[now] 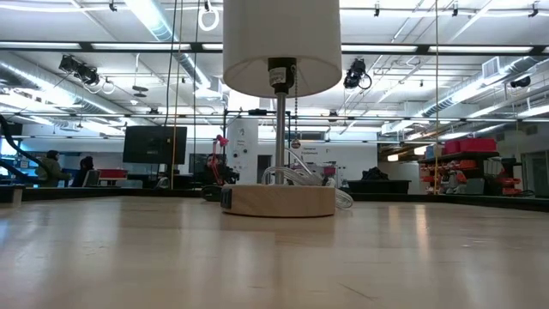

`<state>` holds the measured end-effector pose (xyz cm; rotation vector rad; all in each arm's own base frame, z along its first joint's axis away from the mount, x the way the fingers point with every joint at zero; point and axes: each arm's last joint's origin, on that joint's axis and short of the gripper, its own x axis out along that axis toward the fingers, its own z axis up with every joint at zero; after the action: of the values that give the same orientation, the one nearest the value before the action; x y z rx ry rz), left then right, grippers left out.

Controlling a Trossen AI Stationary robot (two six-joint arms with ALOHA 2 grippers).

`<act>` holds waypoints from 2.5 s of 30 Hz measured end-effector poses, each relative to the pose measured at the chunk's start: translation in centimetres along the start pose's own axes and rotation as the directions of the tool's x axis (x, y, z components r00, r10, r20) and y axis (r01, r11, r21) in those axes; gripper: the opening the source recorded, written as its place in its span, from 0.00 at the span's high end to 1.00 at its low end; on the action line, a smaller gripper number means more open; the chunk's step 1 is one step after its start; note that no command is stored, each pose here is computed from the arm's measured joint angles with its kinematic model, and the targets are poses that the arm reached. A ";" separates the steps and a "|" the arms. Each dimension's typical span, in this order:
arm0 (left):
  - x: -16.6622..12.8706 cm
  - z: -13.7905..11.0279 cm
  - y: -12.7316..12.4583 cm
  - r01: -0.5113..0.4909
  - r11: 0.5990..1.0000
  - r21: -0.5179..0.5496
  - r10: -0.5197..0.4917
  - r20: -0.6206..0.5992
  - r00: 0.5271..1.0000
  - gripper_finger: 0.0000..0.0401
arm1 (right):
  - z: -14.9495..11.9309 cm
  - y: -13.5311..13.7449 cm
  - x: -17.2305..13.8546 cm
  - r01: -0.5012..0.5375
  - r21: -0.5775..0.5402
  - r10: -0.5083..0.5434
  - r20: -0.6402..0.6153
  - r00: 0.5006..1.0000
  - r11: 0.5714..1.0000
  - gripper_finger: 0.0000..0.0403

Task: Pick & Place USB Port
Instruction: Put the black charger cable into the orange bin

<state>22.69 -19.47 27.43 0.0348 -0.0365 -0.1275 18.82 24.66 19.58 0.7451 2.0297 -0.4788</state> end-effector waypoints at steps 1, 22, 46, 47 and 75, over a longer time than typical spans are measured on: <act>0.0 0.0 0.0 0.000 1.000 0.000 0.000 0.000 1.000 0.88 | 0.0 0.0 0.0 0.001 0.000 -0.001 0.002 1.000 1.000 0.64; 0.0 0.0 0.0 0.002 1.000 -0.001 -0.002 0.002 1.000 0.88 | 0.1 -1.2 -0.3 0.094 0.002 -0.094 0.100 0.991 0.996 0.66; -5.6 -2.1 3.8 -0.492 0.814 0.308 0.569 -0.257 0.781 0.88 | -0.1 -1.0 -5.1 -0.187 -0.208 0.279 0.664 0.693 0.960 0.66; -5.8 -2.6 4.9 -0.517 0.801 0.302 0.594 -0.295 0.748 0.88 | -0.1 -0.9 -5.3 -0.193 -0.230 0.300 0.679 0.670 0.954 0.66; -4.3 -9.9 26.3 -0.604 0.722 0.338 0.582 -0.769 0.265 0.94 | 2.1 0.5 -7.5 -0.093 -0.415 0.405 0.775 0.485 0.905 0.66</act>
<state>22.17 7.49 18.35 0.0553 0.9699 0.6997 23.57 21.38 24.86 0.4411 0.9755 -0.2363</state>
